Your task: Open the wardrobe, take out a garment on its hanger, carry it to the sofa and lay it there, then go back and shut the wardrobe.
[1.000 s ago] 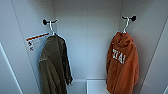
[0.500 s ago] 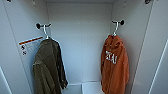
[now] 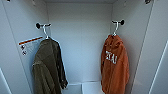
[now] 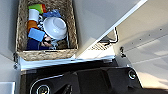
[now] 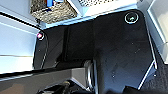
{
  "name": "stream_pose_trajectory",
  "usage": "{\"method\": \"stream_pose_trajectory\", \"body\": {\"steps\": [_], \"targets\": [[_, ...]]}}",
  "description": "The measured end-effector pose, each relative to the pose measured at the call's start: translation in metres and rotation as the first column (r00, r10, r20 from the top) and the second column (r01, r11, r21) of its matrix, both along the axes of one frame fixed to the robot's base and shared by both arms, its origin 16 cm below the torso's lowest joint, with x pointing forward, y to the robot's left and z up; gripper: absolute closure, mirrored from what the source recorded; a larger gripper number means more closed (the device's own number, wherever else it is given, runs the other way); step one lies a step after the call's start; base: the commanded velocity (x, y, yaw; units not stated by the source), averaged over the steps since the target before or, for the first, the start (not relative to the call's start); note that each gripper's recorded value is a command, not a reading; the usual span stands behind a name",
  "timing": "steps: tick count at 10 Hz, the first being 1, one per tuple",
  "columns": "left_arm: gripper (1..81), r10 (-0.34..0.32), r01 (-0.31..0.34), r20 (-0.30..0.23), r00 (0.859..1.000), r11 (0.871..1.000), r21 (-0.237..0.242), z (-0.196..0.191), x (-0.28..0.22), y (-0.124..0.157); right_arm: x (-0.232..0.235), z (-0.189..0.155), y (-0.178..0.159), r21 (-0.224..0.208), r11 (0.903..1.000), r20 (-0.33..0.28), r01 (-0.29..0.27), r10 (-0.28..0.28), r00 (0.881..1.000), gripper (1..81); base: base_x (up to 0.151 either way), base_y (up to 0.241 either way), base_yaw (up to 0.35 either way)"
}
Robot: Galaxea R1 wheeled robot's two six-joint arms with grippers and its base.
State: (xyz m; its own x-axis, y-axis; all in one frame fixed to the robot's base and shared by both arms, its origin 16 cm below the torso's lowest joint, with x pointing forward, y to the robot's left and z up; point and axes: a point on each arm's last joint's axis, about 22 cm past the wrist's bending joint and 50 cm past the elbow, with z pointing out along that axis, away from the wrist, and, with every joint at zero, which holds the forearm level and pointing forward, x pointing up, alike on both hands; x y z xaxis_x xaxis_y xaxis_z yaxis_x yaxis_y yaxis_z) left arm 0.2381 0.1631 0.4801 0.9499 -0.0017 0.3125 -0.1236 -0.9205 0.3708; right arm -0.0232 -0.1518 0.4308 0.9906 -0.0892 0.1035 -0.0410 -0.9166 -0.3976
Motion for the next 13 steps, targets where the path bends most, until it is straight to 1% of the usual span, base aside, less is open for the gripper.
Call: {"method": "stream_pose_trajectory", "body": {"steps": [1,3,4,6,8,10,12,13], "targets": [[1.0,-0.009,0.009,0.009,1.0,1.0,0.01,0.009,0.024,0.001,0.001,0.0,0.002,0.0,1.0,0.001,0.001,-0.001,1.0,1.0,0.0,0.0,0.0],[1.0,-0.023,0.023,0.001,1.0,0.999,0.047,0.02,0.055,0.013,0.001,-0.001,0.002,-0.003,1.0,0.001,0.002,-0.002,1.0,1.0,0.0,0.0,0.0],[1.0,-0.031,0.031,-0.003,1.0,0.998,0.058,0.027,0.069,0.015,0.001,-0.001,0.001,-0.005,1.0,0.0,0.003,-0.003,1.0,1.0,0.0,0.0,0.0],[1.0,-0.055,0.055,0.009,0.998,0.997,0.059,0.048,0.104,0.005,0.002,-0.001,0.001,-0.005,1.0,0.001,0.003,-0.003,1.0,1.0,0.0,0.0,0.0],[1.0,-0.085,0.083,0.029,0.996,0.995,0.059,0.078,0.147,-0.007,0.005,-0.001,0.001,-0.006,1.0,0.004,0.003,-0.003,1.0,1.0,0.0,0.0,0.0],[1.0,-0.104,0.102,0.049,0.993,0.994,0.046,0.11,0.182,-0.015,0.005,-0.001,0.0,-0.006,1.0,0.004,0.004,-0.004,1.0,1.0,0.0,0.0,0.0],[1.0,-0.133,0.133,0.031,0.991,0.991,0.002,0.134,0.188,-0.029,0.006,-0.001,0.001,-0.005,1.0,0.004,0.006,-0.006,1.0,1.0,0.0,0.0,0.0],[1.0,-0.146,0.146,0.038,0.989,0.989,-0.019,0.151,0.197,-0.033,0.009,0.0,0.003,-0.002,1.0,0.006,0.005,-0.005,1.0,1.0,0.0,0.0,0.0]]}}
